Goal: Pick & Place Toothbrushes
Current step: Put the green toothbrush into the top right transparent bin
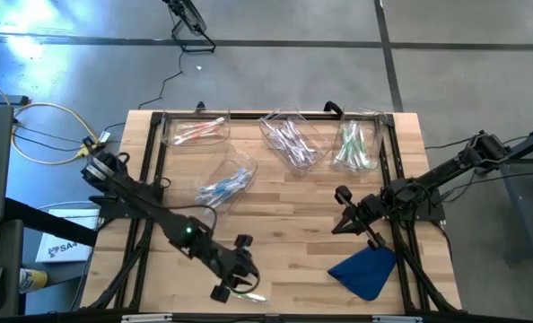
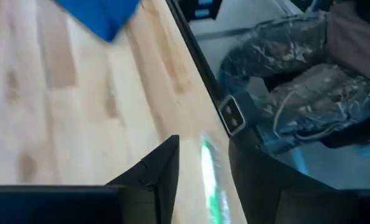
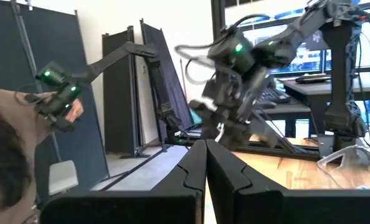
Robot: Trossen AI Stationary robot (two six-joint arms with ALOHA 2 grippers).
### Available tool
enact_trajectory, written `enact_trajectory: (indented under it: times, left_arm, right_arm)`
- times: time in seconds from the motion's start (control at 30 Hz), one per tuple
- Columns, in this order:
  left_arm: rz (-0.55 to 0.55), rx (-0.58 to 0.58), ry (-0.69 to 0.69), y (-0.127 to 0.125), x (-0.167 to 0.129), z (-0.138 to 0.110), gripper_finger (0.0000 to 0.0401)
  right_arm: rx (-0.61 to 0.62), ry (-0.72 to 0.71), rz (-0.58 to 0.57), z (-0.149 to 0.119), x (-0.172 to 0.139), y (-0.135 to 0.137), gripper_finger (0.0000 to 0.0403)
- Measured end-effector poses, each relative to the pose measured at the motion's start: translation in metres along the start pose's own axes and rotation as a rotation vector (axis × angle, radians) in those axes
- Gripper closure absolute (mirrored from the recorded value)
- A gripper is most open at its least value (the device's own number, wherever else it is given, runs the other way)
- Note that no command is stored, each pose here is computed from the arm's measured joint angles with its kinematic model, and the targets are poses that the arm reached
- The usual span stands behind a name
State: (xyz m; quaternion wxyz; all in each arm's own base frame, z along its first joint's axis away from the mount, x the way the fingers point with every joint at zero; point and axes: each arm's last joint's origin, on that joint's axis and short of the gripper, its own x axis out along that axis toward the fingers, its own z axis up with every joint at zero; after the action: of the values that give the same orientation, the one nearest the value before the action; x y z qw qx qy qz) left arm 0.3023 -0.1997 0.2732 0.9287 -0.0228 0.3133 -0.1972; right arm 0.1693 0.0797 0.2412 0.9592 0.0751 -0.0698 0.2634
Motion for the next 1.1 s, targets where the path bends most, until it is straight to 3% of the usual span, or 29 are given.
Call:
enact_trajectory:
  times: [0.13,0.37,0.6,0.73,1.1]
  left_arm:
    - [-0.031,-0.047,0.032,-0.003,0.016,-0.008,0.0278]
    - [-0.082,-0.028,-0.051,-0.006,0.025,-0.002,0.029]
    - [-0.055,0.003,-0.143,-0.014,0.023,0.023,0.0315]
    - [-0.04,0.05,-0.108,-0.021,0.033,0.035,0.0334]
    - [0.052,0.089,0.289,-0.024,0.043,0.043,0.0367]
  right_arm:
    - [0.0,-0.003,-0.022,0.0,0.0,-0.001,0.04]
    - [0.011,-0.003,-0.021,0.0,0.0,-0.001,0.04]
    - [0.011,-0.003,-0.02,0.0,0.0,-0.001,0.04]
    - [0.012,0.002,-0.02,0.0,0.0,-0.001,0.04]
    - [0.017,0.055,-0.026,-0.005,0.0,-0.001,0.04]
